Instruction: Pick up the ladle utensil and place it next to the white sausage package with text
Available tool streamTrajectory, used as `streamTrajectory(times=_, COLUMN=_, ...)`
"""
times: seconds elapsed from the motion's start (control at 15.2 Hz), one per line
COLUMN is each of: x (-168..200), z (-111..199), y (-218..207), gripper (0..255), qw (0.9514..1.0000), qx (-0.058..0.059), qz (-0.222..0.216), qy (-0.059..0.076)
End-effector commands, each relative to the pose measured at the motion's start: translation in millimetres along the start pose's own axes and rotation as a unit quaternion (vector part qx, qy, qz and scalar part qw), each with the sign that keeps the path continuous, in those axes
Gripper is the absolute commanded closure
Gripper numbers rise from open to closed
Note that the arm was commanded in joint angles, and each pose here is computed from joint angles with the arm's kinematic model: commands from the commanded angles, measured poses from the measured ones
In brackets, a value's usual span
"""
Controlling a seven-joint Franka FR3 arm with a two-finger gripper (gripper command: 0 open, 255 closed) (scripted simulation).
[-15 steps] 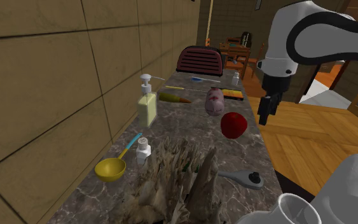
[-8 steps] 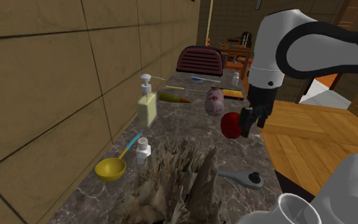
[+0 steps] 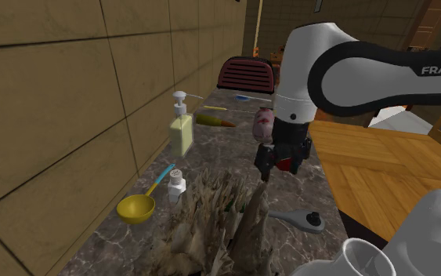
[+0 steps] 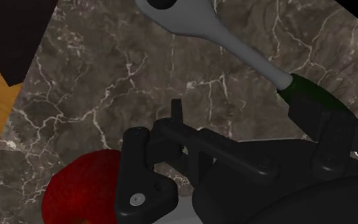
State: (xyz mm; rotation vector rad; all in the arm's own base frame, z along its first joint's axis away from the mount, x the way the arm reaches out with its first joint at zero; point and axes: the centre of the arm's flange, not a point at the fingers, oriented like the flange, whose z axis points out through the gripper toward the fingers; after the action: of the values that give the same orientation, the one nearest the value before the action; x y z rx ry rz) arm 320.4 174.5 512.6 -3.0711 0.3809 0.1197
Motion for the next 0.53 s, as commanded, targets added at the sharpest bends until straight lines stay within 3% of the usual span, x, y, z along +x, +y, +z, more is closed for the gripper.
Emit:
streamTrajectory(times=0.0, x=4.6, z=9.4, y=-23.3, gripper=0, qw=0.9996, qx=0.008, qz=0.026, qy=0.002)
streamTrajectory(times=0.46, x=24.6, z=27.0, y=-103.6, gripper=0, qw=0.9933, qx=0.033, qz=0.111, qy=0.012)
